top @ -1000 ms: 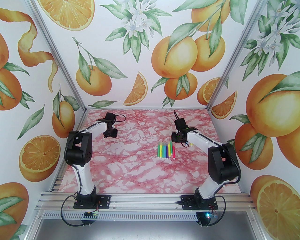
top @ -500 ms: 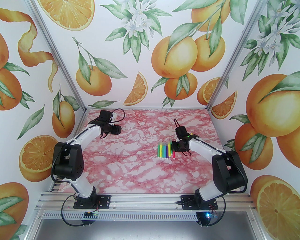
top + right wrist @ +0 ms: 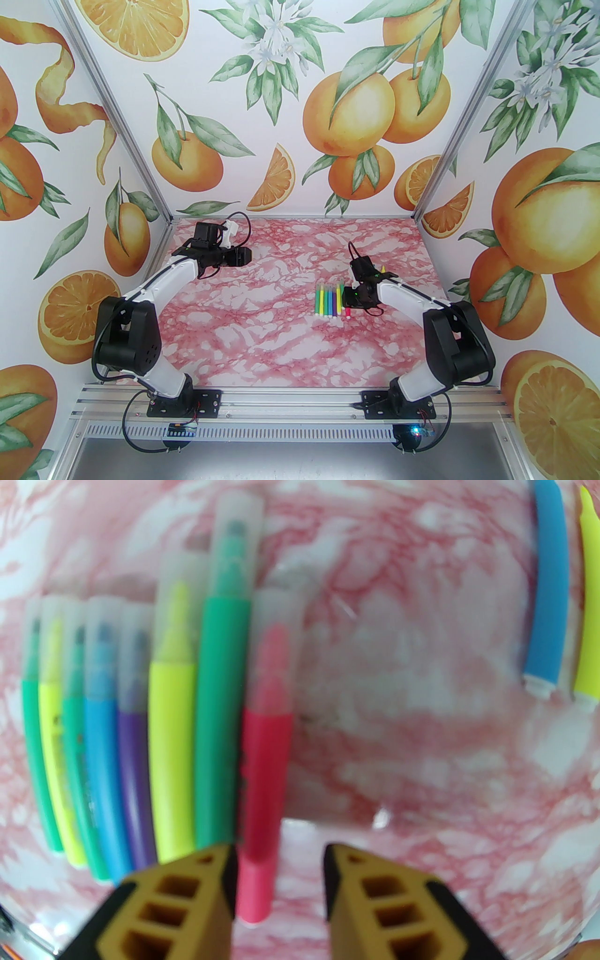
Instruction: Open the pen caps
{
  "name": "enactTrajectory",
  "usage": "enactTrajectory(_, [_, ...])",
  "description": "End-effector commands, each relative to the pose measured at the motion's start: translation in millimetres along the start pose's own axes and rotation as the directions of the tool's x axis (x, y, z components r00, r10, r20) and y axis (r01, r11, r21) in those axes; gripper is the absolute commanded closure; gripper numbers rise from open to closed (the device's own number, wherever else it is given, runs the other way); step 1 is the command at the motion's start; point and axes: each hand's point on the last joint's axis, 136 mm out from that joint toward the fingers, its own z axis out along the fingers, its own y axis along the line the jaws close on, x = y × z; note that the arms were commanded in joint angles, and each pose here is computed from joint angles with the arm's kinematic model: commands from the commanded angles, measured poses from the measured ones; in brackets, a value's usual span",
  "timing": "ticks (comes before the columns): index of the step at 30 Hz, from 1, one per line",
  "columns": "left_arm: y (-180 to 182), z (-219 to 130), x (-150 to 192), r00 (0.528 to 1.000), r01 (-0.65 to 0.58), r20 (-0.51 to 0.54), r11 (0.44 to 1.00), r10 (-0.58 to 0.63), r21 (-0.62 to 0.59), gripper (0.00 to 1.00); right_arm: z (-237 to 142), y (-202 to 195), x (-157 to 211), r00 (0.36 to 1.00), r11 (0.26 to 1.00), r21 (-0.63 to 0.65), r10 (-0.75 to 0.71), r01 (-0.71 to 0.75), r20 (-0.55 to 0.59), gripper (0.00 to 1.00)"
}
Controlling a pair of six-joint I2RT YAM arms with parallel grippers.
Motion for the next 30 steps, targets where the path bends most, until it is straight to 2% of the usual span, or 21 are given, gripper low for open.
enactTrajectory(1, [-17, -8, -10, 0.999, -0.017, 0.053, 0.998, 0.014, 0.066, 0.39, 2, 4, 7, 1.000, 1.000, -0.021, 0.008, -0.009, -0.022, 0.64])
enactTrajectory(20, [-20, -10, -11, 0.997, -0.024, 0.071, 0.996, 0.018, 0.090, 0.38, 21, -5, 9, 0.993, 0.998, 0.055, 0.001, 0.006, -0.117, 0.67])
enactTrajectory(28, [-20, -12, -11, 0.997, -0.024, 0.080, 0.996, 0.017, 0.087, 0.37, 25, -7, 4, 0.989, 0.996, 0.084, -0.013, 0.025, -0.148, 0.70])
enactTrajectory(30, [-19, -16, -10, 0.996, -0.038, 0.078, 0.997, 0.032, 0.072, 0.38, 31, -9, 7, 0.984, 0.995, 0.094, -0.017, 0.034, -0.175, 0.74])
